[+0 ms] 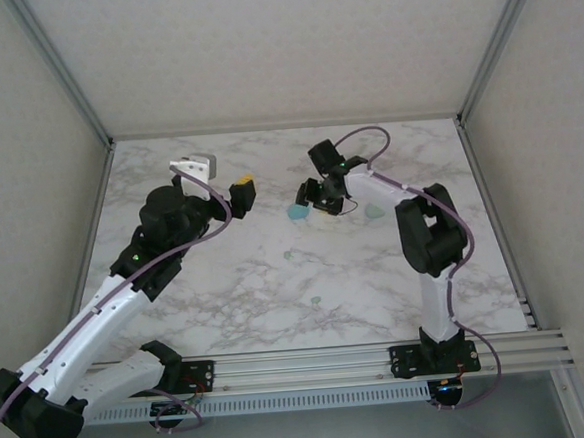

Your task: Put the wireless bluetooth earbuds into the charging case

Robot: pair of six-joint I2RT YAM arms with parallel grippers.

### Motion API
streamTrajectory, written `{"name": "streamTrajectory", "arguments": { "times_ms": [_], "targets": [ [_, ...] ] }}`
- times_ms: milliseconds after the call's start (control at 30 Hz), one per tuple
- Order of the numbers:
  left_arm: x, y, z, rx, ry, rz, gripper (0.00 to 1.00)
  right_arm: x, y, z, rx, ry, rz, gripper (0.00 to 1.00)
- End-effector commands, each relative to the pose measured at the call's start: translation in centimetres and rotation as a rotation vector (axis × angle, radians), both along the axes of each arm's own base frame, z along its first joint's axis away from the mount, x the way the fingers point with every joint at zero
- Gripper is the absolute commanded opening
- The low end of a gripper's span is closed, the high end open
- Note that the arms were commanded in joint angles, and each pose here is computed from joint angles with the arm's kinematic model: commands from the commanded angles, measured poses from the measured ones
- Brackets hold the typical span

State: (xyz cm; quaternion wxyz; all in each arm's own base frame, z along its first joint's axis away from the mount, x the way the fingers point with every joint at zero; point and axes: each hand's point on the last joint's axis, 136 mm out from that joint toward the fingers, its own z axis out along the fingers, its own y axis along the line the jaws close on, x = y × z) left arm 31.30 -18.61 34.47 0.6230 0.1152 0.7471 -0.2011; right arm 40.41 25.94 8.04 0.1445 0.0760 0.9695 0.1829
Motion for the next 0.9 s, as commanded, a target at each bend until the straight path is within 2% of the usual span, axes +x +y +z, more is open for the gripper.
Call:
{"name": "streamTrajectory", "arguments": {
  "times_ms": [0, 167, 333, 600, 867],
  "targets": [
    [0.0, 0.1, 1.6, -0.019, -0.014, -0.006, 1.0, 0.0, -5.3, 4.3, -0.135, -0.124, -0.014, 0.68],
    [0.2, -0.4, 1.3, -0.051, 0.014, -0.018, 1.0, 1.6, -11.9, 2.7, -0.024, -0.087, -0.087, 0.69],
    [0.2, -0.9, 1.4, -0.061, 0.034, -0.04, 1.0, 3.5, -15.2, 0.6, 0.045, -0.018, -0.101, 0.69],
    [0.1, -1.2, 1.4, -0.057, 0.046, -0.059, 1.0, 5.5, -15.5, -2.0, 0.025, 0.082, -0.008, 0.66],
    [0.1, -1.2, 1.2, -0.048, 0.047, -0.06, 1.0, 3.7, -15.1, -4.0, 0.03, 0.165, 0.061, 0.64]
  ]
}}
